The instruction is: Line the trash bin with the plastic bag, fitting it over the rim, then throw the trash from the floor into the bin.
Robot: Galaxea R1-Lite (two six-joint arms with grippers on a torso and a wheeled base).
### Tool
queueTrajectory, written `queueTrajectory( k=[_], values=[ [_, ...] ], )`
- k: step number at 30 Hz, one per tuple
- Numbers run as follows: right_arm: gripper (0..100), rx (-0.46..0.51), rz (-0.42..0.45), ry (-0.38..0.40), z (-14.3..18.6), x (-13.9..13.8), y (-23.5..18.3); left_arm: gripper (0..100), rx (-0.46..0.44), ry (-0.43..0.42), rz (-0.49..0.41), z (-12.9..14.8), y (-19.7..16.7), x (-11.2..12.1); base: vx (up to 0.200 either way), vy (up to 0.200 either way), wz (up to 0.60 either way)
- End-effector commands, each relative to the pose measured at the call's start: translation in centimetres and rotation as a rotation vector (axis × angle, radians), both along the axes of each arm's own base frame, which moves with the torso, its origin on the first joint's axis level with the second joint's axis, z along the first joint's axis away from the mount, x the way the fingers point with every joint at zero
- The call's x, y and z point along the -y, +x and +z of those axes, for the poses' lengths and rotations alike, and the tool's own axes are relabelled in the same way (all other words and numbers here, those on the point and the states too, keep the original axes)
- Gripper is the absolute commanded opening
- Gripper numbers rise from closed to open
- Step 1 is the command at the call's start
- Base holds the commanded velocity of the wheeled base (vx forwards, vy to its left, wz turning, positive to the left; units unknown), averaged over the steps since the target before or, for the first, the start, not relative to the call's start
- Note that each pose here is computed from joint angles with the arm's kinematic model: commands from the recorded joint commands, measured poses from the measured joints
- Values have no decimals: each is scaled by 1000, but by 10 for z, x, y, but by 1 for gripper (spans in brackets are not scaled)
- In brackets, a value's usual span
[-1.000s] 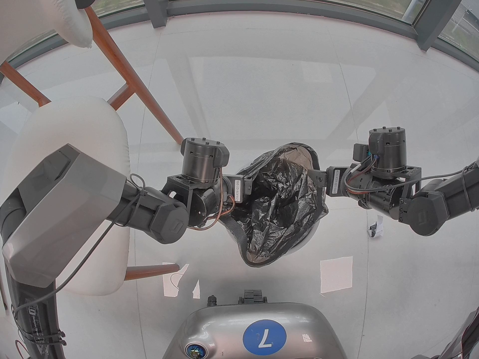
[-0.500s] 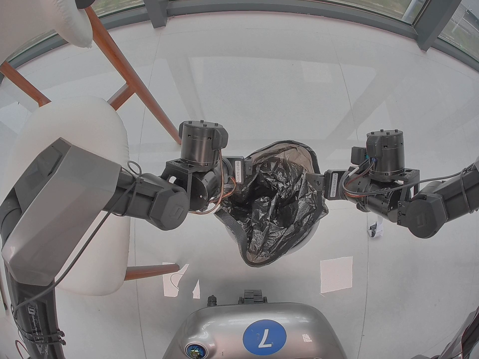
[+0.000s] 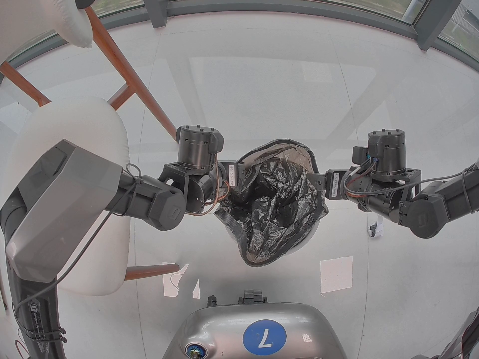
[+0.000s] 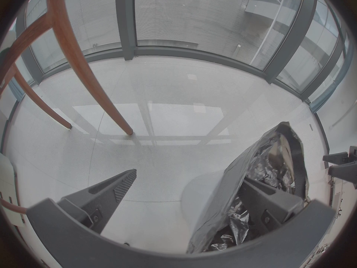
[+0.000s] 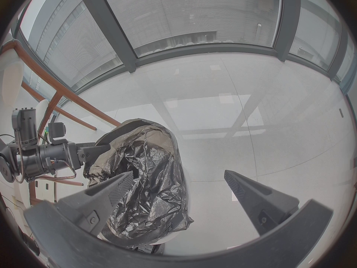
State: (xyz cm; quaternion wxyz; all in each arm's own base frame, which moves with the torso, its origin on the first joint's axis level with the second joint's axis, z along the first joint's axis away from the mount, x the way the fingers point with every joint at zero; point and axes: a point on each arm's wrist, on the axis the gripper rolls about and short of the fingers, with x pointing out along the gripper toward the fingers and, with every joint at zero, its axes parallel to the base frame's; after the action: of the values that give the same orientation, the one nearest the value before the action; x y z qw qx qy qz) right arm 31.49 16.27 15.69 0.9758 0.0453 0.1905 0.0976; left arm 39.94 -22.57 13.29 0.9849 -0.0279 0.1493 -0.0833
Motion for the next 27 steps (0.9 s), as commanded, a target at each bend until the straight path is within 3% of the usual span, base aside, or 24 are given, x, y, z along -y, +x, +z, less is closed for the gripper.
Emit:
queueTrajectory(
  k=[1, 17, 19, 27],
  values=[
    [100, -4, 0, -2, -1, 1, -2, 100, -19, 11, 19, -10, 6, -6, 0, 0, 0],
    [100, -15, 5, -9, -1, 2, -8, 100, 15, -61, 11, 6, 3, 2, 0, 0, 0],
    [100, -23, -6, -18, 1, 5, -13, 100, 30, -100, -5, 26, -13, 5, 0, 0, 0],
    [100, -96, -13, -27, -11, 15, -39, 100, 3, -106, -12, 45, -58, -16, 0, 0, 0]
  ],
)
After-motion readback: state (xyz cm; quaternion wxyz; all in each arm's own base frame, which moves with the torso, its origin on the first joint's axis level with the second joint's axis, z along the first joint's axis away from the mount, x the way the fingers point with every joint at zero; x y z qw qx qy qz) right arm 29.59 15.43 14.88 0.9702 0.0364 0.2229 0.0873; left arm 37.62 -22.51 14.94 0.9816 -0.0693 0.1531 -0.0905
